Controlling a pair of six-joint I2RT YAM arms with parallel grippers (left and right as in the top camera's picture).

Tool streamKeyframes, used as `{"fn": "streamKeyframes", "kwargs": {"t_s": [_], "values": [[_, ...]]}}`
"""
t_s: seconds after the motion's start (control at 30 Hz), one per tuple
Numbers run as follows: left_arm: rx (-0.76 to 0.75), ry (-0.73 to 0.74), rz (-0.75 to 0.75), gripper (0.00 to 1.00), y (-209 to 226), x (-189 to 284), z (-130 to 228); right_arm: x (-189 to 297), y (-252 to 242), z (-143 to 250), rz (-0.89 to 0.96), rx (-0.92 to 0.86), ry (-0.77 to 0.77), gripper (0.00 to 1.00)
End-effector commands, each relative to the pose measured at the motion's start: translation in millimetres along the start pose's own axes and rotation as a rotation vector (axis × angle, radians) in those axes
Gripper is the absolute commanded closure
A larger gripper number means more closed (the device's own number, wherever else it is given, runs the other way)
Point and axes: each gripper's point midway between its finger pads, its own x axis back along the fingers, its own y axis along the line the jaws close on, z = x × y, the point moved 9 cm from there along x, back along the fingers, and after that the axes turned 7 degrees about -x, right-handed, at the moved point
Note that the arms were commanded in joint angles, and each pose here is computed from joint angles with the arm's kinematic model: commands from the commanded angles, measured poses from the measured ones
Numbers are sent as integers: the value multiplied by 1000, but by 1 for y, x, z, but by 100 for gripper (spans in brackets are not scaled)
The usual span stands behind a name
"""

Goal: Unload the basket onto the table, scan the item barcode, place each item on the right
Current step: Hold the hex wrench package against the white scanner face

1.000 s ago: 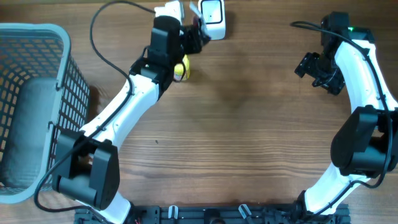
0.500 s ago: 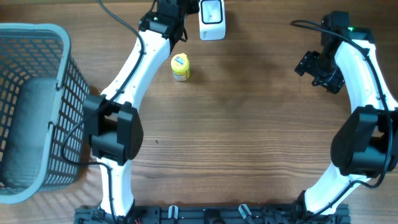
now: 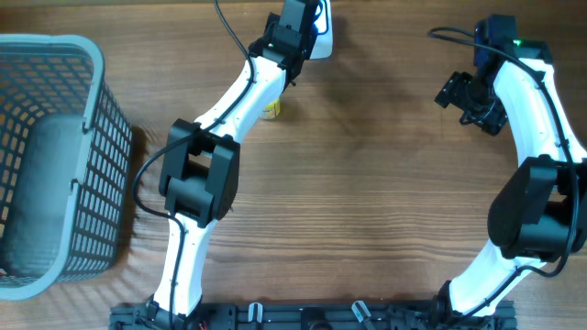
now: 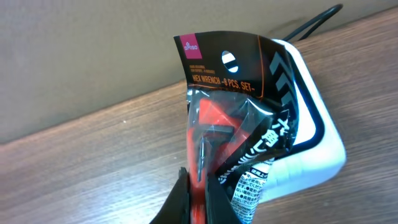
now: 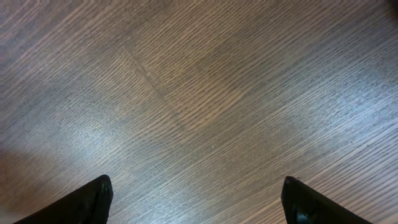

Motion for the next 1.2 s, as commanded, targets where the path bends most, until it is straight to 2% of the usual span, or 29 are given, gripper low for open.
{"fn": "streamKeyframes", "kwargs": {"t_s": [0.0,0.17,0.3,0.43,0.5,0.57,0.73,0.87,1.07,1.17], "values": [[-51,-32,-38,96,4,-4,-7,-6,2,2,3,-26,14,13],[-134,-54,-1,96,-5,-7,-8,-6,3,1,0,-45,9,13],[-220,2,20,96,-24,-28,16,-6,5,-2,-15,-48,-10,13],[-455,59,11,96,-59,-45,41,-6,7,-3,-25,-48,-16,13],[-479,66,14,96,-66,-49,47,-6,7,-3,-25,-48,-17,13],[-496,71,1,96,-65,-49,47,-6,8,-5,-32,-49,-27,13],[-695,109,-108,96,-58,-44,41,-6,10,-7,-43,-52,-41,13],[-756,64,-131,96,-48,-30,12,-13,10,-6,-29,-49,-27,13],[-862,139,-99,96,-40,-30,21,-41,5,6,15,-40,27,13],[-845,131,-115,96,-27,-22,12,-41,6,5,10,-41,21,13]]}}
